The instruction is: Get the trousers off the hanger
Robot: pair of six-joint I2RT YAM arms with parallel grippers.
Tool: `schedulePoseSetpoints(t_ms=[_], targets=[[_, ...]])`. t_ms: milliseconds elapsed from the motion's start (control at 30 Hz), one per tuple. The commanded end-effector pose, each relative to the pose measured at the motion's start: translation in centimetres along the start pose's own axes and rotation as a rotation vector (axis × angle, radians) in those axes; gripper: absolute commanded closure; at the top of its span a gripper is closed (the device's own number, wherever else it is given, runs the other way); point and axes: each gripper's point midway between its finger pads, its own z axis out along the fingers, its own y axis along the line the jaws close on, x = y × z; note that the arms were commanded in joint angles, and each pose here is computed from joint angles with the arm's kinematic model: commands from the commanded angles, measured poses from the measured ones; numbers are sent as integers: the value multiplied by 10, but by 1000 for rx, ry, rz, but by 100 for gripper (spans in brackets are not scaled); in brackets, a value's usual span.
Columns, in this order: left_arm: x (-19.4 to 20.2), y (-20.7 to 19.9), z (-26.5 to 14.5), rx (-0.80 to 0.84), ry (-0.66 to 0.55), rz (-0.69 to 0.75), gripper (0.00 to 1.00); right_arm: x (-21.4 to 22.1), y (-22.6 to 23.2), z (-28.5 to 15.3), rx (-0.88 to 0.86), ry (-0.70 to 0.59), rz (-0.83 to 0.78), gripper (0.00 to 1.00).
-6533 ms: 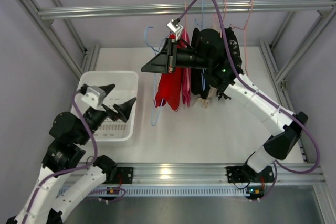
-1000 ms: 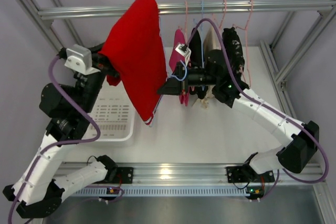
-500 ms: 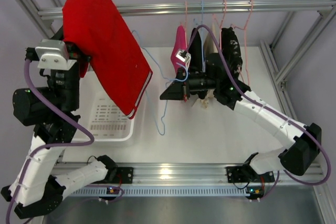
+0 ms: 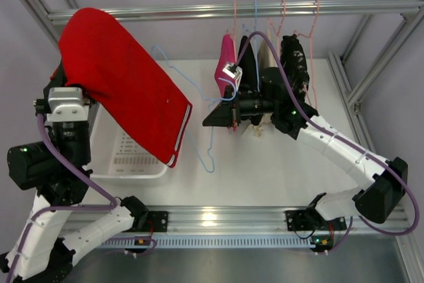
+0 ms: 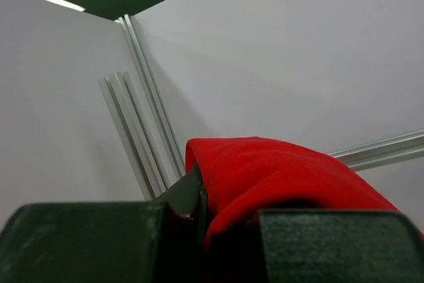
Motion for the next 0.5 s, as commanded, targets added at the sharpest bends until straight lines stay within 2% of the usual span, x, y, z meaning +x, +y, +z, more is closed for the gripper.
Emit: schedulePoseSetpoints(t_ms=[0, 233, 300, 467], targets=[[-58, 62, 7, -168, -144, -114, 100, -10, -9, -4, 52, -37, -38, 100], [-101, 80, 29, -165, -211, -243, 100, -7, -41, 9, 137, -31, 21, 100], [-105, 76, 37, -150, -221, -238, 100, -9, -48, 14, 144, -35, 49, 100], [-105, 73, 36, -148, -244, -117, 100, -15, -44, 20, 120, -41, 54, 100]])
